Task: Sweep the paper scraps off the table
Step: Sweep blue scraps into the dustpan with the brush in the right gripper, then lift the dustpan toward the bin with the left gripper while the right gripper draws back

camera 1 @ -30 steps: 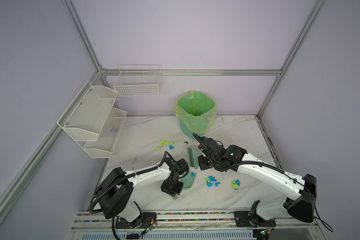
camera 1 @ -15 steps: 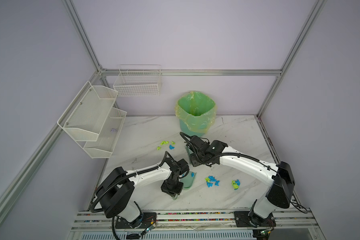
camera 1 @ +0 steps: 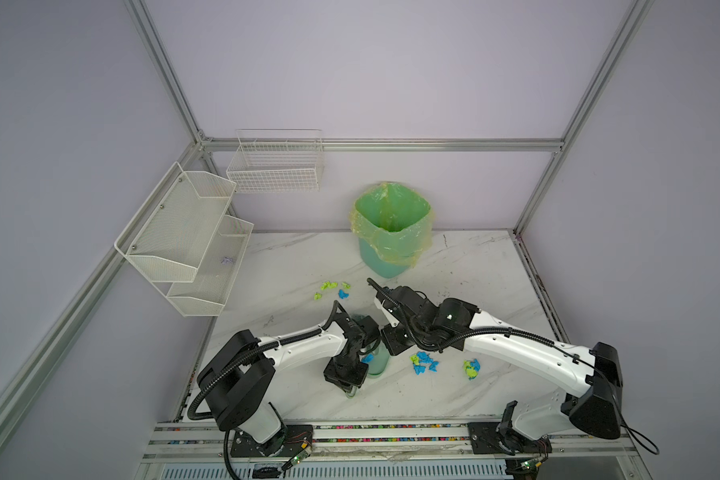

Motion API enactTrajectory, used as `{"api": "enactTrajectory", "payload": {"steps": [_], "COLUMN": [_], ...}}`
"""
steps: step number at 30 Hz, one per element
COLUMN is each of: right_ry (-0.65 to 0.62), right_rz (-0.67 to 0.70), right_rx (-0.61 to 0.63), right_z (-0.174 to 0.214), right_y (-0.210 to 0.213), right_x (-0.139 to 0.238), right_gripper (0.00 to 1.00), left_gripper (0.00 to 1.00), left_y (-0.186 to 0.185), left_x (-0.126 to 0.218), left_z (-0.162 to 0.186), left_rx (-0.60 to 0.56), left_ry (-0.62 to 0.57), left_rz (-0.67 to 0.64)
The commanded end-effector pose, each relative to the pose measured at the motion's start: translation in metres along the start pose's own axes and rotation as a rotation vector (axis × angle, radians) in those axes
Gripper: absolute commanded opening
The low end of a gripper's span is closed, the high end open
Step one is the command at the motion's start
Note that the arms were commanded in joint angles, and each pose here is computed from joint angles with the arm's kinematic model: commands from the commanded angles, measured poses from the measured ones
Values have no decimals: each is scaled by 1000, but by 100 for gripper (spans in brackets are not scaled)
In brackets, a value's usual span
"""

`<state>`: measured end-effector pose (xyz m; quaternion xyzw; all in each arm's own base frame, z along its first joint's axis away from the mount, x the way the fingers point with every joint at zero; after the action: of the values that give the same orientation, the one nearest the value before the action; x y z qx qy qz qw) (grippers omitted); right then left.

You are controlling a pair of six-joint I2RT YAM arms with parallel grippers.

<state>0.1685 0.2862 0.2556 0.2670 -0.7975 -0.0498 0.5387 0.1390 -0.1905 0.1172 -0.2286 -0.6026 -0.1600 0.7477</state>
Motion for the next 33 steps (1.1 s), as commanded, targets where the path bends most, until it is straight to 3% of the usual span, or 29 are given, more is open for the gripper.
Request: {"api": "enactTrajectory", "payload": {"steps": [1, 10, 16, 22, 33], "right_ry": [-108, -269, -355, -383, -397], "right_rz": [-25, 65, 168, 245, 268], "right_rx": [-85, -265, -355, -364, -386], "right_z": [-8, -23, -41, -53, -47], "right_y": [-1, -36, -82, -101, -127], "right_x": [30, 73, 83, 79, 91], "right_gripper": [0, 0, 0, 0, 0], "left_gripper": [0, 0, 0, 0, 0], "left_y": [-2, 0, 12, 24, 69], "left_x": [21, 48, 68, 108, 182], "left_z": [-16, -19, -21, -26, -33], "left_rx": [-15, -11, 8, 38, 144], "left_ry": [-87, -174, -202, -269, -394], "left_rz": [-13, -61, -98, -140, -186]}}
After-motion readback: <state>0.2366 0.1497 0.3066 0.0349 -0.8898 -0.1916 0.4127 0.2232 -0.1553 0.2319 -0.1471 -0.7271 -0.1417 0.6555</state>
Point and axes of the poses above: each gripper's point midway between its finger pads, its own x axis back along the fingers, its own y axis along the line the jaws close on, z = x × y, the point moved 7 cm from there along x, back along the fingers, and after that the axes turned 12 degrees about -x, right-handed, at the moved point
